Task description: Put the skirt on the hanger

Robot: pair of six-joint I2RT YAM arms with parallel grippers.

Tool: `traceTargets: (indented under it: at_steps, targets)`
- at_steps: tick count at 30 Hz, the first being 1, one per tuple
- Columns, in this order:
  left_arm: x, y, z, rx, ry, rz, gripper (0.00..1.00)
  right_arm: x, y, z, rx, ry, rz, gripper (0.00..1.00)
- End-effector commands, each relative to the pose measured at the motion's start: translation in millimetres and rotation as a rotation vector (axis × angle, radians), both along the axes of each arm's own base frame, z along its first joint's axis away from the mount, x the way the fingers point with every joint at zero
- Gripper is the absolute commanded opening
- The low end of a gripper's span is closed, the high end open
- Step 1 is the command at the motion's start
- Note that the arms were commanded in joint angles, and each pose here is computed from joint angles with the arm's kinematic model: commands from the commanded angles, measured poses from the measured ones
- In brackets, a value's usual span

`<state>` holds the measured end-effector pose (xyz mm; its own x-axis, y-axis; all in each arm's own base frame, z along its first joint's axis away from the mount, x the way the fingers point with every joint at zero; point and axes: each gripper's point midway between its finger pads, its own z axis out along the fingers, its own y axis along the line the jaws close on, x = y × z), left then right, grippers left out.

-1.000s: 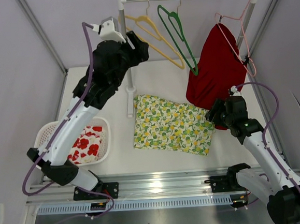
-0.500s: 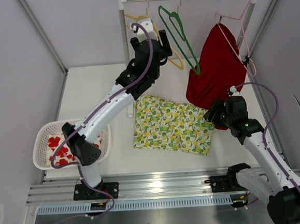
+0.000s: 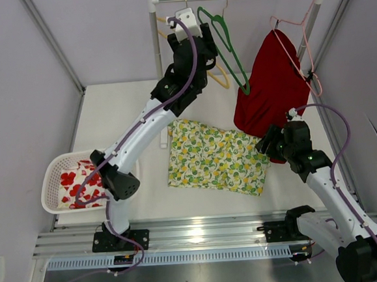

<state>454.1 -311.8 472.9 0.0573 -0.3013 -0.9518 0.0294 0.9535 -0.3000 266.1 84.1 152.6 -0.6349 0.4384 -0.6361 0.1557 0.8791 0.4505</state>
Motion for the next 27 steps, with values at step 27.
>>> traceTargets:
  at_steps: [27]
  targets:
    - [3.9, 32.5, 8.4, 0.061, 0.033, 0.011, 0.40, 1.8, 8.1, 11.9, 0.033, -0.052, 0.033, 0.63]
